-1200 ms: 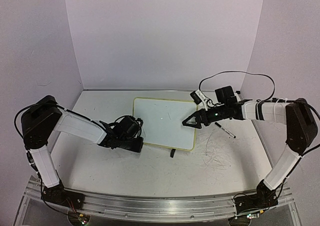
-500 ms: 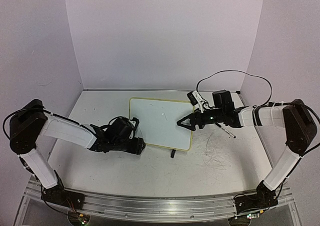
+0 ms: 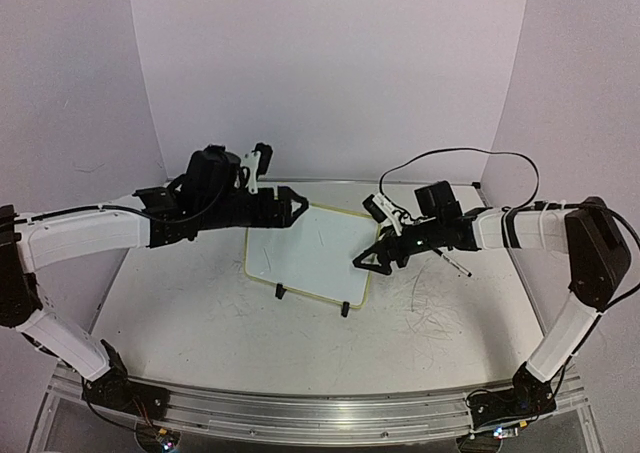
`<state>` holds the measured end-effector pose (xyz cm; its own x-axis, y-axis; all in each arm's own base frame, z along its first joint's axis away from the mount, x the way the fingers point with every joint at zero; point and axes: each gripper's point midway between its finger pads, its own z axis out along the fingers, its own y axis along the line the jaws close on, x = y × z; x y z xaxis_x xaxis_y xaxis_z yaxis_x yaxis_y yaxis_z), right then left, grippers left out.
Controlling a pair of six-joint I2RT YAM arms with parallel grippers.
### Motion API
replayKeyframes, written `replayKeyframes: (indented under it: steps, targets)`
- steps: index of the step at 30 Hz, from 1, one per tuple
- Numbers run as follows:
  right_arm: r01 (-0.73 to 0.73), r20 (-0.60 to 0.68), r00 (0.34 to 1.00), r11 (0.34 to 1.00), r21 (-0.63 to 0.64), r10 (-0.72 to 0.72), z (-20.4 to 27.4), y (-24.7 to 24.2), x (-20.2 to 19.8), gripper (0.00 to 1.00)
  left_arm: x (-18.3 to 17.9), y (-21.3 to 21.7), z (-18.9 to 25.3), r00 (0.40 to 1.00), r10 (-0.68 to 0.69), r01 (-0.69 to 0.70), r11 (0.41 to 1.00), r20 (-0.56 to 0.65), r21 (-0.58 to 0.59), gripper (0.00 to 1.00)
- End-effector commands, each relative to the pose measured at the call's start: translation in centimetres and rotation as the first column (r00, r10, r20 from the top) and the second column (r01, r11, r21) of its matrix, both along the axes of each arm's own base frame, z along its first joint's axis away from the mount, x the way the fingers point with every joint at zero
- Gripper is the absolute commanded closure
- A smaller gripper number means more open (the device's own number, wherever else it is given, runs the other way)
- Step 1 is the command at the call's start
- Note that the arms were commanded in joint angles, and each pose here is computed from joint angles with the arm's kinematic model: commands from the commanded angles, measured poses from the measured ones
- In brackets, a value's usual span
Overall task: Write a sentence on the whiteboard
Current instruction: Adjust the whiteboard at the center of the board.
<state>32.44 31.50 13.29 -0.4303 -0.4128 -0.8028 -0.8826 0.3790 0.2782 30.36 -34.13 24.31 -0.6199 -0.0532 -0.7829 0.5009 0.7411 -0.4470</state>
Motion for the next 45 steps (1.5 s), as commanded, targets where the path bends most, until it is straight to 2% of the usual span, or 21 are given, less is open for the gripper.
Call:
replayKeyframes:
  steps: [1,2,8,13,16,19,21,27,30,34,37,45]
  targets:
    - [-0.071,0.138,0.989,0.990,0.120,0.054,5.6,1.6,0.1,0.09,1.3,-3.7,7.5,0.988,-0.079,0.097,0.986,0.134,-0.134,0.12]
    - [-0.065,0.139,0.989,0.991,0.117,0.049,5.5,1.5,0.2,0.09,1.7,-4.6,9.0,0.984,-0.090,0.114,0.981,0.152,-0.159,0.13]
    - [-0.026,0.170,0.985,0.989,0.148,0.000,7.0,0.9,-0.2,0.09,3.1,-8.7,9.4,0.978,-0.169,0.192,0.959,0.123,-0.207,0.18]
    - [0.222,0.129,0.962,0.966,0.132,-0.239,7.7,-1.8,2.2,0.08,3.3,-6.0,9.5,0.983,-0.079,0.105,0.982,0.165,-0.156,0.16]
    - [0.358,0.018,0.932,0.924,0.133,-0.363,7.3,-3.3,2.1,0.08,3.0,-3.1,8.9,0.985,-0.010,0.028,0.994,0.174,-0.102,0.14]
    - [0.469,-0.139,0.882,0.869,0.158,-0.450,6.5,-4.2,1.1,0.13,2.2,0.0,5.2,0.991,0.054,-0.052,0.998,0.121,-0.019,0.13]
    - [0.523,-0.200,0.848,0.838,0.158,-0.491,6.2,-4.6,0.4,0.15,1.3,1.2,2.3,0.996,0.068,-0.069,0.997,0.062,0.016,0.13]
    - [0.641,-0.143,0.765,0.763,0.081,-0.628,6.9,-7.9,-0.8,0.13,-1.9,4.2,-9.3,0.980,0.107,-0.082,0.985,-0.166,0.154,0.16]
    - [0.689,-0.073,0.724,0.724,0.030,-0.686,6.9,-9.8,-0.6,0.08,-2.6,4.6,-13.4,0.967,0.117,-0.068,0.974,-0.226,0.214,0.24]
    - [0.712,-0.030,0.702,0.702,0.026,-0.711,7.6,-10.7,-0.5,0.06,-2.1,3.2,-16.0,0.967,0.081,-0.023,0.972,-0.242,0.232,0.32]
    - [0.688,-0.038,0.725,0.723,0.051,-0.687,8.5,-10.3,-0.9,0.06,-1.4,1.7,-16.4,0.972,0.046,0.001,0.979,-0.229,0.205,0.32]
    - [0.698,-0.033,0.716,0.713,0.073,-0.697,9.1,-11.0,-1.5,0.06,-0.9,-1.9,-18.7,0.967,-0.020,0.078,0.972,-0.255,0.221,0.36]
